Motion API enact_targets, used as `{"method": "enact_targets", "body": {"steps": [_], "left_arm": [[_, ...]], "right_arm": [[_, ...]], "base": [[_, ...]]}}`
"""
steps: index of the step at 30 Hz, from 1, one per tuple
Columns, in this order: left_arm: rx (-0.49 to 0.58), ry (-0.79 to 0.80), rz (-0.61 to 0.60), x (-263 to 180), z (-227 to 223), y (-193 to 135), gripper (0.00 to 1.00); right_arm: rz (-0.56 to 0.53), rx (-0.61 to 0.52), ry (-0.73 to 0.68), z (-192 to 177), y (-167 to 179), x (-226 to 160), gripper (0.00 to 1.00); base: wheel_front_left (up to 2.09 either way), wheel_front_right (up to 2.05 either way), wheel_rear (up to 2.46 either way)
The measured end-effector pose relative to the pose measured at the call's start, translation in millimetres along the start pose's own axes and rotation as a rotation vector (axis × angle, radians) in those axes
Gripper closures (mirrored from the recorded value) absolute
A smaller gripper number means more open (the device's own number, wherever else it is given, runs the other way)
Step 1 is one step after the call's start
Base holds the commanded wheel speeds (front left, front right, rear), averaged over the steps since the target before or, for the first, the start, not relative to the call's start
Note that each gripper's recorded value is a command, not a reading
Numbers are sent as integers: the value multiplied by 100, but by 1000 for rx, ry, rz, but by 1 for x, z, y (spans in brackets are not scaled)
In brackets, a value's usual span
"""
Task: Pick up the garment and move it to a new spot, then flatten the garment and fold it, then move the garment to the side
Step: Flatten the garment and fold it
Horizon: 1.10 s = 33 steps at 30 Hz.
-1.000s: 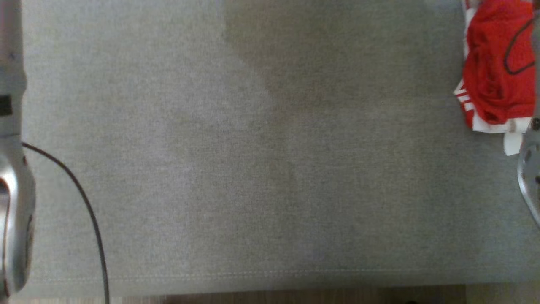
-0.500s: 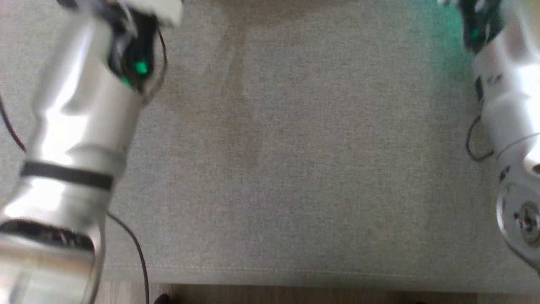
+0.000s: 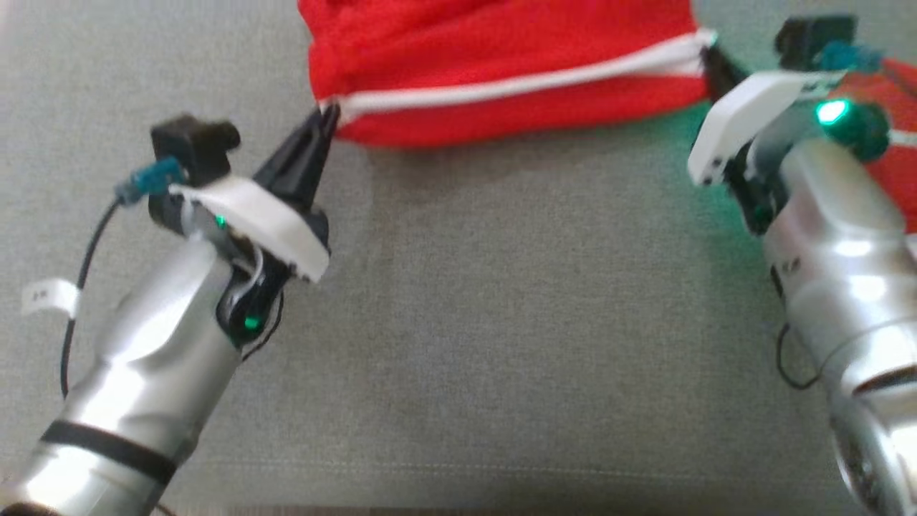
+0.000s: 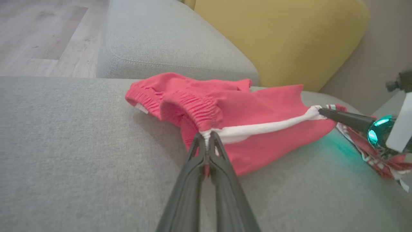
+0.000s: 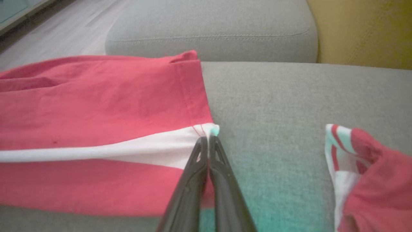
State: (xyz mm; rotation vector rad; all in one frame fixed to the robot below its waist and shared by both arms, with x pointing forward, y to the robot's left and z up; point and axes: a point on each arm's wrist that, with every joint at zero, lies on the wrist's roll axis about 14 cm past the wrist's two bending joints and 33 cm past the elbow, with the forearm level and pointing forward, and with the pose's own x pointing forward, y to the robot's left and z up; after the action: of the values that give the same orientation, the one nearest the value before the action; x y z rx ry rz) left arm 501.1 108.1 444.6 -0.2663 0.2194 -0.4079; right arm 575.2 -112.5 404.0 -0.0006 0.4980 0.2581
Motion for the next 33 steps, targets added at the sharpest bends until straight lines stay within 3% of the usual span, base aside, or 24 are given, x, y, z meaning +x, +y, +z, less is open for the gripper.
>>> {"method": "enact_targets", "body": {"steps": [4, 13, 21, 33], "left_arm": [[78, 56, -43, -25, -14, -12, 100], [138, 122, -109, -57, -37, -37, 100], [129, 119, -148, -87, -44, -58, 100], [90, 135, -234, -140, -64, -100, 100]], "right_arm": [[37, -40, 79, -16, 8, -25, 100], [75, -76, 225, -58, -4, -79, 100], [103, -43, 233, -60, -8, -121, 100], [151, -8, 324, -92, -5, -182, 100]], "base": [[0, 0, 0], [0, 0, 0], [0, 0, 0], [0, 0, 0]]}}
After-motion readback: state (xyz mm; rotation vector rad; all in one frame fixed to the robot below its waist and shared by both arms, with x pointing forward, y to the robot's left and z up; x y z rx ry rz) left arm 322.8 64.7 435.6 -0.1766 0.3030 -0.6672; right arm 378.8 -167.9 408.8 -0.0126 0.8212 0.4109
